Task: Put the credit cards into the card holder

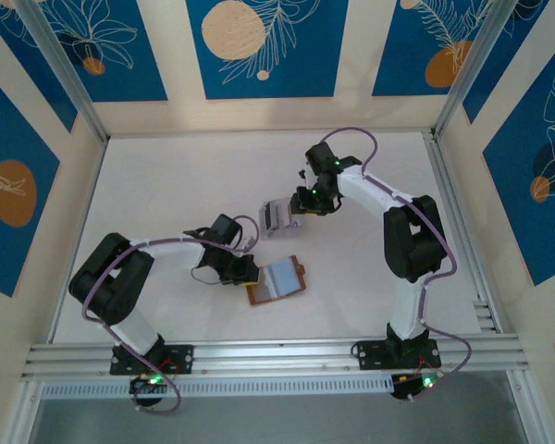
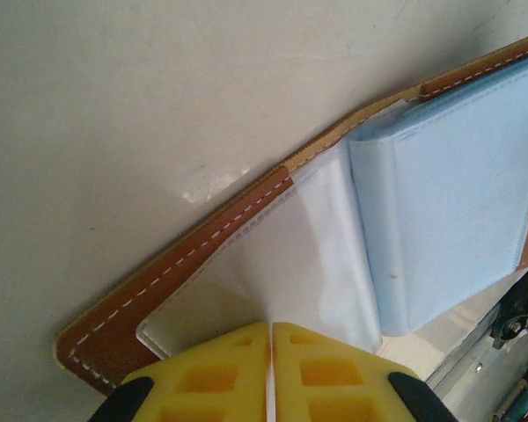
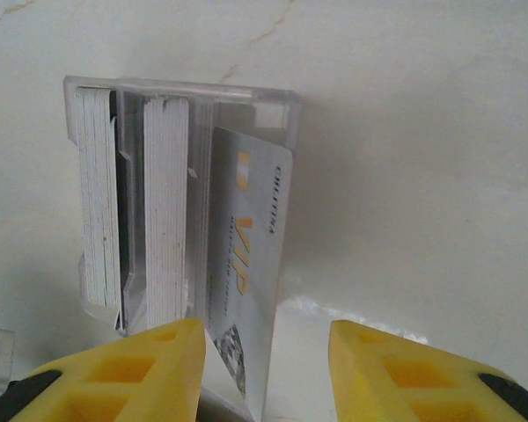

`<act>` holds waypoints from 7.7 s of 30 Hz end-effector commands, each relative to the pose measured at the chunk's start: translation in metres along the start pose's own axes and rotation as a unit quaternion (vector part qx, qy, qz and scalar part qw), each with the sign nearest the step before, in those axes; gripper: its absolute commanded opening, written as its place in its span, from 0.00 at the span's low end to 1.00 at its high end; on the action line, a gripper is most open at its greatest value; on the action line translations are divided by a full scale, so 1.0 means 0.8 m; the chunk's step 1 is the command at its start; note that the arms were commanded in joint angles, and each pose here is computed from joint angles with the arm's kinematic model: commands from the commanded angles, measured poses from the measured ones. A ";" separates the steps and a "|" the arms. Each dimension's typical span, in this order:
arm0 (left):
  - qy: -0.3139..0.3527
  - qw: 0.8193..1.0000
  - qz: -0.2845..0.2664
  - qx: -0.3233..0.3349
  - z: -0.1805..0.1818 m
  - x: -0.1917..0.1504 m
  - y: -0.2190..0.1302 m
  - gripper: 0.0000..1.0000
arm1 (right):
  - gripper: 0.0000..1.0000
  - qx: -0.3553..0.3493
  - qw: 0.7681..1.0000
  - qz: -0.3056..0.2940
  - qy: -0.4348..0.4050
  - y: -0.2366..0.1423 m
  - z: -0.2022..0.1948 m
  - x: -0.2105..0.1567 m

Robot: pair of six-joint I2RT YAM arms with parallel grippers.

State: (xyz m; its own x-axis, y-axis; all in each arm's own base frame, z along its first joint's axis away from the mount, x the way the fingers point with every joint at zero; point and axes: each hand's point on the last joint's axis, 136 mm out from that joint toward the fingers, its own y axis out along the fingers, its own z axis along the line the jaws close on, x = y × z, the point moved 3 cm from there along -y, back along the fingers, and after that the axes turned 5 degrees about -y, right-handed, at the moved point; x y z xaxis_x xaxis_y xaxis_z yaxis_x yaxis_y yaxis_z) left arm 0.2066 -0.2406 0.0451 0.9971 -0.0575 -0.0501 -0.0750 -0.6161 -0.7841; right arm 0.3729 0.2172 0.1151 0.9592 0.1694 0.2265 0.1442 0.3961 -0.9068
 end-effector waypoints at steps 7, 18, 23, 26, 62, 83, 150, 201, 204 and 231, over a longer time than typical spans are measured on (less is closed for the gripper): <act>-0.001 1.000 0.005 0.012 0.003 -0.010 -0.001 0.10 | 0.42 0.041 0.999 0.002 -0.021 -0.005 0.028 0.013; -0.001 1.000 0.004 0.011 0.001 -0.008 -0.001 0.10 | 0.41 -0.015 1.000 0.009 -0.019 0.003 0.010 0.009; -0.001 1.000 0.004 0.009 0.000 -0.008 0.000 0.10 | 0.41 -0.001 1.000 0.019 -0.025 0.013 0.018 0.009; -0.002 1.000 0.005 0.010 0.001 -0.008 0.001 0.10 | 0.41 0.009 0.999 0.020 -0.026 0.016 0.024 0.010; -0.009 1.000 0.005 0.010 0.006 -0.013 0.002 0.10 | 0.21 -0.018 0.998 0.028 -0.056 0.022 0.049 0.018; -0.013 1.000 0.005 0.013 0.007 -0.013 0.002 0.10 | 0.06 -0.078 0.994 0.009 -0.075 0.001 0.046 0.021; 0.012 0.999 0.023 0.038 0.014 -0.014 0.004 0.11 | 0.00 0.158 0.973 0.168 0.010 0.062 0.046 -0.216; 0.013 0.999 0.029 0.043 0.021 -0.020 0.007 0.11 | 0.00 0.267 0.948 0.172 -0.024 0.078 0.081 -0.198; 0.016 0.998 0.026 0.051 0.023 -0.018 0.003 0.12 | 0.00 0.242 0.956 0.166 -0.029 0.080 0.073 -0.194; 0.062 0.997 0.039 0.040 -0.022 0.003 0.003 0.20 | 0.00 0.105 0.971 0.136 0.165 0.077 0.004 -0.272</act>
State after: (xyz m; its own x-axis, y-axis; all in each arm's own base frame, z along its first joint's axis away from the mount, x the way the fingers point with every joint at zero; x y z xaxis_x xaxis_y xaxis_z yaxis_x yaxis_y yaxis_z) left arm 0.2101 -0.2488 0.0534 0.9869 -0.1561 -0.0395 -0.1212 -0.5583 -0.8207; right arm 0.1897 0.2415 0.0427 0.9842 0.1682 -0.0555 -0.1608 0.7175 -0.6777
